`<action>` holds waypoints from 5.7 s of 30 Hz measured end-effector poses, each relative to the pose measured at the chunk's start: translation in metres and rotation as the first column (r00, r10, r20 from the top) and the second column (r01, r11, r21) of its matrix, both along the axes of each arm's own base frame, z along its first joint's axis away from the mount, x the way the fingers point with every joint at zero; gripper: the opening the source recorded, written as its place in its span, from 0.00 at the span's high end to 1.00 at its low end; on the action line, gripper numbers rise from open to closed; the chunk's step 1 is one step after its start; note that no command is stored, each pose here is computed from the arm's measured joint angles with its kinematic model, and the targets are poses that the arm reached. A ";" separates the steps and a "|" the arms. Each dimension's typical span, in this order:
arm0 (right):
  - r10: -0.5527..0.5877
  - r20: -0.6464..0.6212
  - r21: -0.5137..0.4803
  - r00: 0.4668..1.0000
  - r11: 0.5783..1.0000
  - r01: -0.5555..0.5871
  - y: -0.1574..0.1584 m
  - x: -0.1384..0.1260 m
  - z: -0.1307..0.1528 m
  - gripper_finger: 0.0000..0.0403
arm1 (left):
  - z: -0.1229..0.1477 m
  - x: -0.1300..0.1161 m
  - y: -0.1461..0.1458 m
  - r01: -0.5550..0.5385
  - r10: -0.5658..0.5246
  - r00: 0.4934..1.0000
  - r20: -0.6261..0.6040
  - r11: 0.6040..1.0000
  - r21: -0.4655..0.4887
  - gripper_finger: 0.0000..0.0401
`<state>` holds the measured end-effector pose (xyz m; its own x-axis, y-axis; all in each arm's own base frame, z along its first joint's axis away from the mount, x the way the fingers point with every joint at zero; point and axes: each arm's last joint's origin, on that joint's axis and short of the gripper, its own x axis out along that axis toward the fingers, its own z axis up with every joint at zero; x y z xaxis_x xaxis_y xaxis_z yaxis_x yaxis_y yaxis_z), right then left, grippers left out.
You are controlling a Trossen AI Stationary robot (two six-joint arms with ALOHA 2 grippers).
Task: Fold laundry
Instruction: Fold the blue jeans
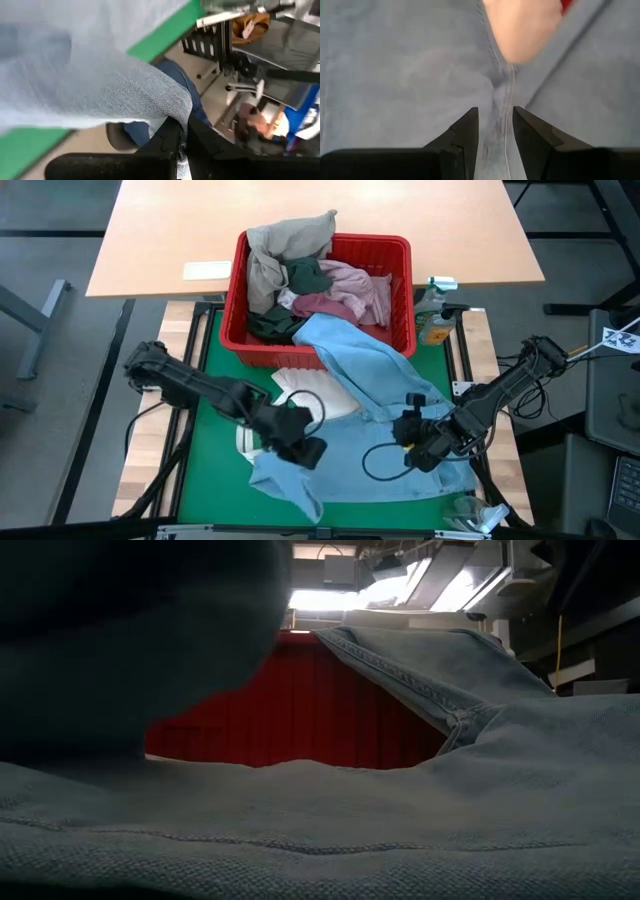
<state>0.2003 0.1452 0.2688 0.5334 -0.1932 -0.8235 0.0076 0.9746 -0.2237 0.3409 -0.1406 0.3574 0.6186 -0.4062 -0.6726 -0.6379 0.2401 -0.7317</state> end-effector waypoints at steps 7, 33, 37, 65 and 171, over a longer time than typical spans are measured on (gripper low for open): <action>0.105 0.213 0.067 0.971 0.990 -0.122 0.011 0.023 0.013 0.70 | -0.004 0.017 0.039 -0.024 0.020 0.999 0.042 0.995 0.102 0.96; -0.055 0.375 0.546 0.925 0.820 -0.173 -0.018 0.087 0.024 0.63 | -0.004 0.025 0.077 -0.029 0.006 0.995 0.098 0.971 0.238 0.96; -0.048 0.361 0.546 0.932 0.821 -0.169 -0.016 0.090 0.019 0.53 | -0.004 0.025 0.078 -0.023 -0.003 0.995 0.102 0.968 0.250 0.96; -0.032 0.361 0.452 0.932 0.880 -0.145 -0.011 0.105 -0.003 0.35 | -0.005 0.025 0.077 -0.022 -0.009 0.994 0.109 0.960 0.279 0.96; -0.118 0.456 0.302 0.882 0.953 -0.028 -0.001 0.119 0.006 0.98 | -0.165 -0.091 -0.038 0.533 -0.269 0.841 -0.469 0.561 0.634 0.86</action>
<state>0.3191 0.1444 0.2751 0.8635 -0.0173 -0.5041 0.0843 0.9903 0.1104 0.2501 -0.1790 0.1923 0.2413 0.1323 -0.9614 -0.4762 0.8793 0.0015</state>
